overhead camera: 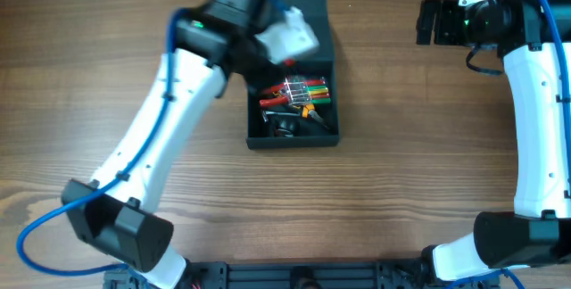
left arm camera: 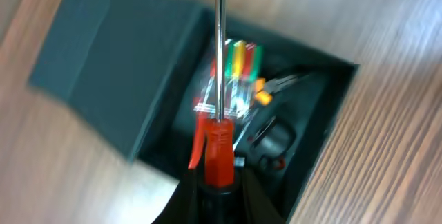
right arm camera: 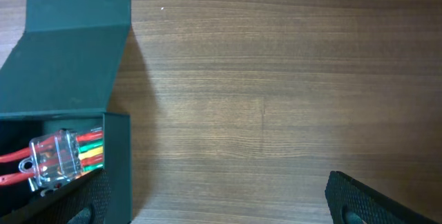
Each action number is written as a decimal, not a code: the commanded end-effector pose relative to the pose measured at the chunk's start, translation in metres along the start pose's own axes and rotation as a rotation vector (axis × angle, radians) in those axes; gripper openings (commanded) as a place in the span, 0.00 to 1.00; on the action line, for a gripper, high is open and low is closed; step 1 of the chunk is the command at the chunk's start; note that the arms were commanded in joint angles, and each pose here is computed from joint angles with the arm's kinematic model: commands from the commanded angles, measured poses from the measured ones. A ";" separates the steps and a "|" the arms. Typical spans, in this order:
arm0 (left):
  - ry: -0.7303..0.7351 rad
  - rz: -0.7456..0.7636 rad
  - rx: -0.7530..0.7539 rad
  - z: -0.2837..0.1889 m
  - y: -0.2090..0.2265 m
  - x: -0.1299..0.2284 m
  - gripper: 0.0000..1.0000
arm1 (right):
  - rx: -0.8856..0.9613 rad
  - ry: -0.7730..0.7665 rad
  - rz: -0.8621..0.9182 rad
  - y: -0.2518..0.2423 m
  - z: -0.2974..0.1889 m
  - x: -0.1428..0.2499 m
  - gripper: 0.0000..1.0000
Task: Pack container
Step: 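Carry the screwdriver into the box and release it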
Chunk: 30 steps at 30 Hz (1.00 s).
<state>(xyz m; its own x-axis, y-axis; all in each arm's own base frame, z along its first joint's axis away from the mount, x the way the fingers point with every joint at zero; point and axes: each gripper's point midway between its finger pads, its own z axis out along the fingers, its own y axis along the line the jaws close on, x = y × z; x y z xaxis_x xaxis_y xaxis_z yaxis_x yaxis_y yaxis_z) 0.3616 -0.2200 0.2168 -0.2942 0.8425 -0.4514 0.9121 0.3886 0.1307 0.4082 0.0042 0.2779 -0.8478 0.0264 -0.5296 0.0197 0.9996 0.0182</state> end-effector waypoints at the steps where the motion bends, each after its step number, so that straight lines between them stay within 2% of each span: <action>1: 0.045 0.172 0.038 0.024 -0.014 -0.005 0.04 | -0.004 0.015 -0.010 0.002 0.007 0.001 1.00; 6: 0.148 0.162 0.160 0.055 -0.036 0.014 0.04 | -0.003 0.011 -0.010 0.002 0.007 0.000 1.00; 10: 0.172 0.135 0.241 0.064 -0.050 0.021 0.04 | -0.003 0.009 -0.011 0.002 0.007 -0.001 1.00; 20: 0.197 0.114 0.314 0.071 -0.062 0.028 0.04 | -0.004 -0.011 -0.011 0.002 0.007 -0.005 1.00; 30: 0.211 0.181 0.372 0.088 -0.075 0.047 0.04 | -0.004 -0.011 -0.011 0.002 0.007 -0.006 1.00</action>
<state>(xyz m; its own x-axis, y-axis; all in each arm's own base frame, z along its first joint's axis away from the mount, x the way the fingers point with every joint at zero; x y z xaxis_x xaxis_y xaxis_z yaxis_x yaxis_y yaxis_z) 0.3150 -0.2390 0.1253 -0.1994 0.9480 -0.2481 0.9780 0.1766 -0.1109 0.4130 0.0042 0.2809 -0.8355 0.0265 -0.5489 0.0193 0.9996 0.0189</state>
